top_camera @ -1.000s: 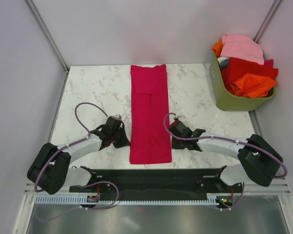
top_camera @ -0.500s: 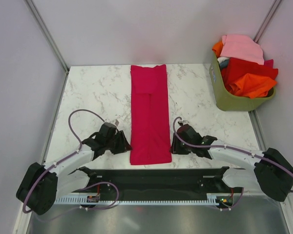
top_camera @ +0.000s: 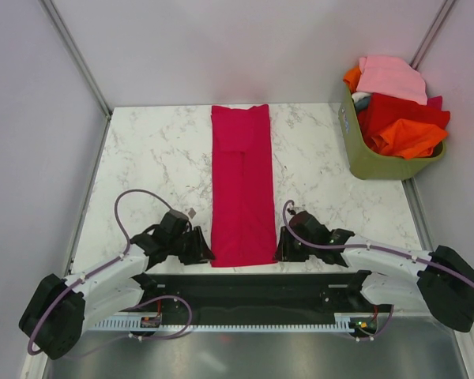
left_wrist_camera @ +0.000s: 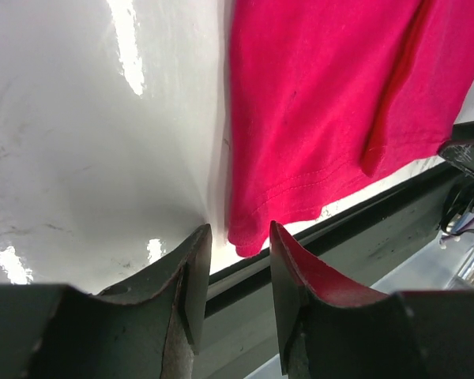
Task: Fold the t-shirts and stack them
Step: Fold the tshirt
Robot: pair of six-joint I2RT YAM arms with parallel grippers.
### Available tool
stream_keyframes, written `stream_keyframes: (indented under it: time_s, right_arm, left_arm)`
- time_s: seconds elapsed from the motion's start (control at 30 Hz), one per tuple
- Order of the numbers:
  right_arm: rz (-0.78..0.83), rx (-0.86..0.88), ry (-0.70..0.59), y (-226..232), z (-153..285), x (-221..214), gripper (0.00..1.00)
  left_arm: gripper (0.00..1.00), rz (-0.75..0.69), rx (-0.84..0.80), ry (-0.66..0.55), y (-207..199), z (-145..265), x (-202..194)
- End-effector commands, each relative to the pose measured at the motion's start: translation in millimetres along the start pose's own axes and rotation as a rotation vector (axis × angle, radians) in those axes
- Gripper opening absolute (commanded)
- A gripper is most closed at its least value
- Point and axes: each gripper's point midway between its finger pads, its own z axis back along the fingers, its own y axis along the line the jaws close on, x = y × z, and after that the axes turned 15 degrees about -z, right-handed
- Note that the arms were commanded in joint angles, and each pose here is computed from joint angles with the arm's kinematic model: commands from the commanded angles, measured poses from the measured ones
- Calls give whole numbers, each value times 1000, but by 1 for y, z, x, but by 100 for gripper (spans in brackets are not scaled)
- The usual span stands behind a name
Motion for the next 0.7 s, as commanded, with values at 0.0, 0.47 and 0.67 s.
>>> stream_keyframes:
  time_s: [0.0,0.47,0.67]
  right_arm:
    - [-14,17,15,-2,-5,-6,40]
    - [-13,53,34,-3,-1,-14,0]
    - [-13,66,30,2,0,-11,0]
  left_arm:
    - [43,43,0,50,2,-1,-16]
    - [27,48,-52,60,-7,-4,-21]
    - [14,59,-56,58,-6,-11,-19]
